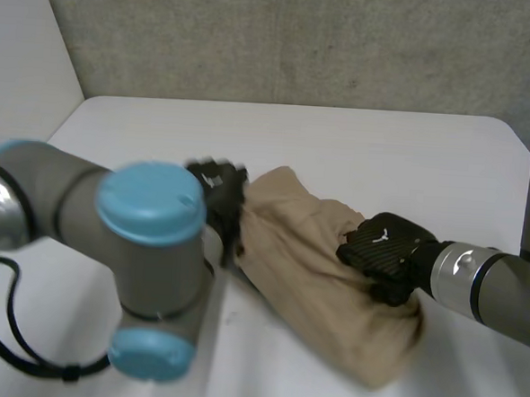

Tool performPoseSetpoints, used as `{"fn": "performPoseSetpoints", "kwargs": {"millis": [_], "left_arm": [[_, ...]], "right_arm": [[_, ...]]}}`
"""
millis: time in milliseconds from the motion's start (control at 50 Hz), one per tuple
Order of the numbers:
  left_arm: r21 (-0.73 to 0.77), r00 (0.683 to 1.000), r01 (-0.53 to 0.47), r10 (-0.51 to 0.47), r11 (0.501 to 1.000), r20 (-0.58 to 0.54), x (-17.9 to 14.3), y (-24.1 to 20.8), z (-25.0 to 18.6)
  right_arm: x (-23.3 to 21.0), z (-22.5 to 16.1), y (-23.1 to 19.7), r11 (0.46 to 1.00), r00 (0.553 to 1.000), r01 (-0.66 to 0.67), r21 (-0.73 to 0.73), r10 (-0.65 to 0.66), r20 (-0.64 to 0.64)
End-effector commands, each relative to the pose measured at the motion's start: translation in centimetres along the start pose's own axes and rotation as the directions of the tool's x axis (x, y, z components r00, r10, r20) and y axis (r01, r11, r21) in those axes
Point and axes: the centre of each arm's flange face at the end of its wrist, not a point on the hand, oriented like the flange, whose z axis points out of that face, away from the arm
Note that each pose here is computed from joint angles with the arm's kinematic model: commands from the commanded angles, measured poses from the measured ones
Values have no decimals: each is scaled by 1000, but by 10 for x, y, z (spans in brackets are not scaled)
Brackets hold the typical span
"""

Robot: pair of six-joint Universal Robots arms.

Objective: Fold the shorts.

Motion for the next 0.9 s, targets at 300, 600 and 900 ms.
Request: {"fn": "performPoseSetpoints", "kwargs": {"millis": [300, 600, 900], "left_arm": [[221, 986, -117, 140, 968, -91, -31, -40, -9], [457, 941, -63, 205, 887, -269, -32, -100, -68], [496, 846, -33, 288, 868, -448, -25, -100, -114]], "right_arm": [[52, -17, -45, 925, 904, -336, 180, 370, -216], [91, 39, -62, 907, 947, -174, 384, 261, -188], [27, 91, -60, 875, 978, -185, 448, 119, 171]]}}
